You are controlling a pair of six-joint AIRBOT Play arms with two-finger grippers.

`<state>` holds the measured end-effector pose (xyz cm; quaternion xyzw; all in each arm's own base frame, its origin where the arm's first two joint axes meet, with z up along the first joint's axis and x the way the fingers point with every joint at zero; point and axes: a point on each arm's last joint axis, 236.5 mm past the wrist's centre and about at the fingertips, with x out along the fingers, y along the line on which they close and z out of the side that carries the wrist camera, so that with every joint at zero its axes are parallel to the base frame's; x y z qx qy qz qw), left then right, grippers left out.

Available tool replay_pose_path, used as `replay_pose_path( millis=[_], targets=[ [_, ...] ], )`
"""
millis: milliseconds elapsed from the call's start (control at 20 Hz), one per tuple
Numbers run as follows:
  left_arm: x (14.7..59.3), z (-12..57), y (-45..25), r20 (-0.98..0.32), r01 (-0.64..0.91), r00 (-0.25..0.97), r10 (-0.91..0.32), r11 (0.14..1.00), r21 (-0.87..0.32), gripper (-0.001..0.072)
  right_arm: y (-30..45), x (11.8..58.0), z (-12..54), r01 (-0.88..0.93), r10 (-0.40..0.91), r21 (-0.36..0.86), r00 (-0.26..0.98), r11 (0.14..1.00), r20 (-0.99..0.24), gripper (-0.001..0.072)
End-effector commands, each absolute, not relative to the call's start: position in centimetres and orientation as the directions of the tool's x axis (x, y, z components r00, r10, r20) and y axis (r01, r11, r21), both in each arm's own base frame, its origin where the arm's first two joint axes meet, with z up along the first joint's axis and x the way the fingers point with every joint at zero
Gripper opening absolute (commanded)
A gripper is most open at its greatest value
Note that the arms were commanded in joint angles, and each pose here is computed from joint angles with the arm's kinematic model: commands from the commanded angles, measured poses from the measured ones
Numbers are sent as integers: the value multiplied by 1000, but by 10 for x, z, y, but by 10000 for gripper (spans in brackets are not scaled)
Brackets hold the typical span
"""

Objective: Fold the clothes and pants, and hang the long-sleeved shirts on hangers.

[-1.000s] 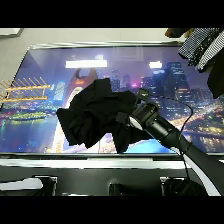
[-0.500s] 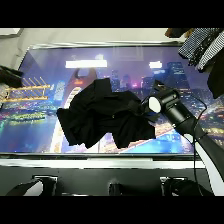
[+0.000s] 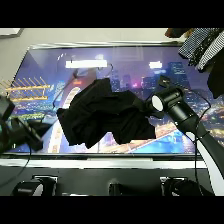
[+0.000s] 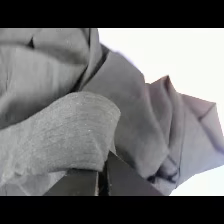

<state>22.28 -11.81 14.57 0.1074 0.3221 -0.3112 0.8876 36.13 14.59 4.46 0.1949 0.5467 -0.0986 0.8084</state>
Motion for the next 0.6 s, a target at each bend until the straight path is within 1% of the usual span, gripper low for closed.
replay_pose_path(
  millis=[0, 100, 200, 300, 550],
  targets=[
    [152, 123, -128, -707, 668, 470, -528, 737, -106, 20, 136, 375, 49, 407, 10, 208, 436, 890, -900, 34],
    [128, 122, -130, -720, 698, 434, -541, 708, -110, 20, 134, 377, 46, 423, -1, 203, 435, 883, -901, 34],
    [117, 132, -136, -681, 718, 455, -573, 689, -101, 20, 136, 378, 37, 432, -5, 194, 418, 881, -909, 34],
    [108, 132, -137, -684, 718, 445, -578, 686, -113, 20, 136, 379, 34, 437, -10, 189, 414, 879, -910, 34],
    [108, 129, -146, -681, 733, 404, -612, 661, -160, 20, 140, 387, 37, 453, 9, 233, 444, 860, -896, 34]
  ],
)
